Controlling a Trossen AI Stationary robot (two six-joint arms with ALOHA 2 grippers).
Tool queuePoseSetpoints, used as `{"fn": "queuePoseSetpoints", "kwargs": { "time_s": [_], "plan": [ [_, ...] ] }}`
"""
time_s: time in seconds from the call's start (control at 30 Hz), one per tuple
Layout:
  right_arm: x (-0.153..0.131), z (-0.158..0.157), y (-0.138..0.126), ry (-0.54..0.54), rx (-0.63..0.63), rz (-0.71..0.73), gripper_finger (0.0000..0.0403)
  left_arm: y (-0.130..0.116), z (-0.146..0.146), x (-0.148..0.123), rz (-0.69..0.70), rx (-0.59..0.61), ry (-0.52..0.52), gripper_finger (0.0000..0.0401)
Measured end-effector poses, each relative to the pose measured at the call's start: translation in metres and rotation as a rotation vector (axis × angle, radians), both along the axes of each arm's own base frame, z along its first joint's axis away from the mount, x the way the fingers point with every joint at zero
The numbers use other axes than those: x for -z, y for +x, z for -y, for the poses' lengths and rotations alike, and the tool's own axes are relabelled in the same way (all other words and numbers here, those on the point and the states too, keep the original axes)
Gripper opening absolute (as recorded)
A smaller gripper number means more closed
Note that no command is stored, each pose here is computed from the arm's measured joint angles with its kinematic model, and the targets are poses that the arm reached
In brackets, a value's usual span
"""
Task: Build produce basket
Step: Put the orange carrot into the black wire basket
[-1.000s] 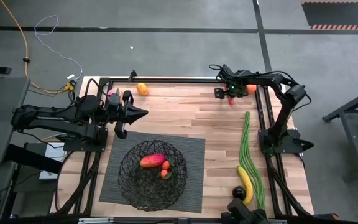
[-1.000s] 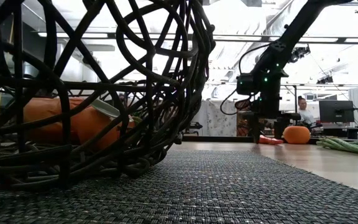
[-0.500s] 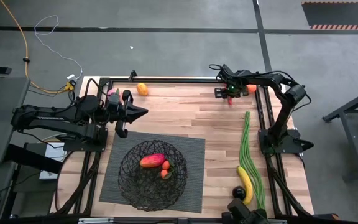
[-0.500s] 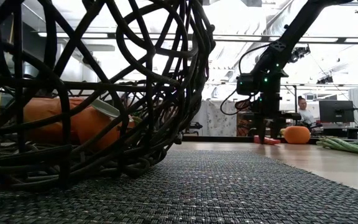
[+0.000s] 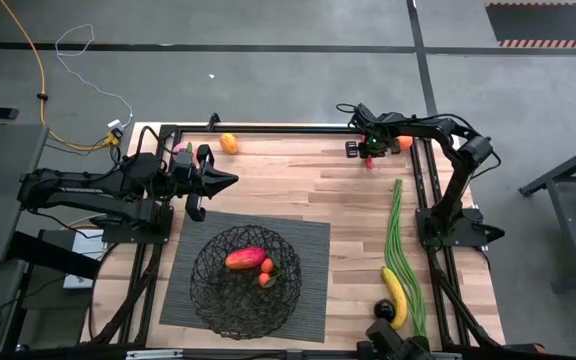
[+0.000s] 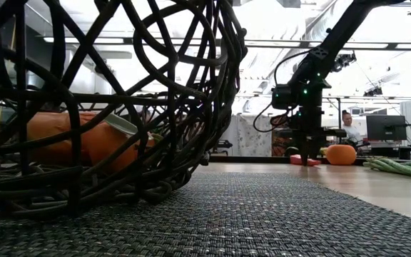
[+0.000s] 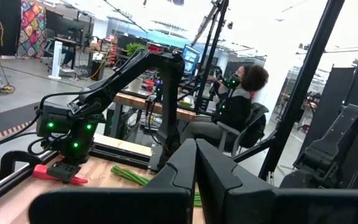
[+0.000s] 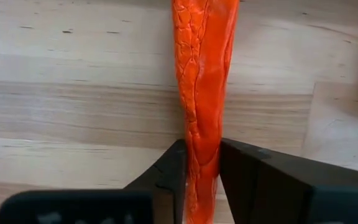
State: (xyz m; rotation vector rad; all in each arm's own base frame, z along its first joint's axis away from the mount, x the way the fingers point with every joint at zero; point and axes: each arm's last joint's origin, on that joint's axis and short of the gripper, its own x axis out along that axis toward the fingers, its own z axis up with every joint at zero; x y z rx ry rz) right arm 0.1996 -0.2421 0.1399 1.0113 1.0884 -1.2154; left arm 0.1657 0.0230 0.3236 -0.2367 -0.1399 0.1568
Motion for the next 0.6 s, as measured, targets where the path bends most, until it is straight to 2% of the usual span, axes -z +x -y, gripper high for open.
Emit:
{"fn": "queuePoseSetpoints", "kwargs": {
  "time_s": [0.33, 0.47, 0.6],
  "plan": [
    [-0.004, 0.000, 0.000, -0.019, -0.063, 0.002, 0.0045, 0.000, 0.000, 0.000, 0.000, 0.000, 0.000, 0.0000],
    [-0.029, -0.006, 0.000, -0.088, -0.117, 0.041, 0.0045, 0.000, 0.000, 0.000, 0.000, 0.000, 0.002, 0.0000],
    [-0.071, -0.023, 0.002, -0.219, -0.191, 0.130, 0.0044, 0.000, 0.000, 0.000, 0.000, 0.000, 0.003, 0.0000]
  ]
}}
